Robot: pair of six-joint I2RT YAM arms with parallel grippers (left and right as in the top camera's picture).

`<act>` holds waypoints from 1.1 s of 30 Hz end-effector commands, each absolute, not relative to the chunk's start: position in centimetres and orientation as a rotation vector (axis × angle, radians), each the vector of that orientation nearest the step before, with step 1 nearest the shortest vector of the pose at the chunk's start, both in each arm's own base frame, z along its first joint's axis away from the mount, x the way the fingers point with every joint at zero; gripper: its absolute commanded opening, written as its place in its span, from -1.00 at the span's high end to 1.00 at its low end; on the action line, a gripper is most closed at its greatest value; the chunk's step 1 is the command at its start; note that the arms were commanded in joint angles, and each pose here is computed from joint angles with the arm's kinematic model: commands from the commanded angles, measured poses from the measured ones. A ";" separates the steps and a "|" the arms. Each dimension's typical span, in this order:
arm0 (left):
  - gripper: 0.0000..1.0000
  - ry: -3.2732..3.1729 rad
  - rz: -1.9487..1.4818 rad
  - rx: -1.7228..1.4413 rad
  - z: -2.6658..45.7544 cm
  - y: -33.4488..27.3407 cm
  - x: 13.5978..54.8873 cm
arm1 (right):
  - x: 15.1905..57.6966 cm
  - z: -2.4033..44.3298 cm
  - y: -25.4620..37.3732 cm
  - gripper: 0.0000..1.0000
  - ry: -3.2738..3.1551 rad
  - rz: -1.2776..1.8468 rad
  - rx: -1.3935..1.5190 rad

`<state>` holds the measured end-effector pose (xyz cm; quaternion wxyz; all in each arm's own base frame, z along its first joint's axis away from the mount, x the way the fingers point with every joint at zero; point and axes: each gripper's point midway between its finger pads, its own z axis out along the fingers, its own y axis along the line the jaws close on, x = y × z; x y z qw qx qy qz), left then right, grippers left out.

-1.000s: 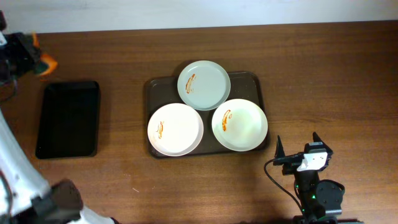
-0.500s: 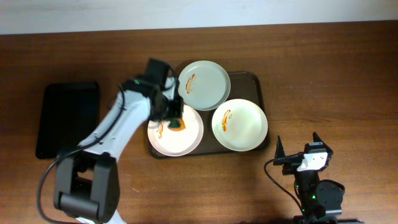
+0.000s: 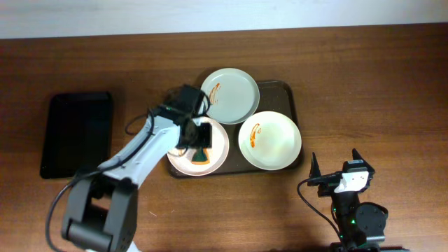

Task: Clean dirty plates on tray and stack at the side
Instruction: 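Carry the sponge with the left gripper over the front-left white plate, then scrub the front-left plate with the sponge while the right gripper grasps it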

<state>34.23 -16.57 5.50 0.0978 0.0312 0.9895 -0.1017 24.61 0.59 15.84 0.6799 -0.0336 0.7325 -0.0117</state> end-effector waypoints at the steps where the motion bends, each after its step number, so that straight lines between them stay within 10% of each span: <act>1: -0.18 2.741 -0.374 0.094 14.2 -17.0 35.7 | 24.6 15.5 0.3 -0.97 1.650 -0.044 -0.069; 5: -0.63 2.808 -0.347 0.092 14.0 -16.1 33.4 | 24.6 15.5 0.3 -0.97 1.650 -0.044 -0.069; 18: -0.39 2.932 -0.263 0.092 8.1 -14.6 30.7 | 24.6 15.5 0.3 -0.97 1.650 -0.044 -0.069; 20: 0.03 2.986 -0.245 0.089 6.2 -14.0 29.1 | 24.6 15.8 1.3 -0.97 1.638 0.013 -0.104; 26: -0.35 2.920 -0.274 0.094 6.5 -14.6 30.6 | 20.3 21.8 11.0 -0.97 1.401 0.720 -0.376; 33: -0.38 2.901 -0.251 0.089 6.6 -14.4 31.0 | 22.9 28.3 10.6 -0.97 1.738 0.614 -0.445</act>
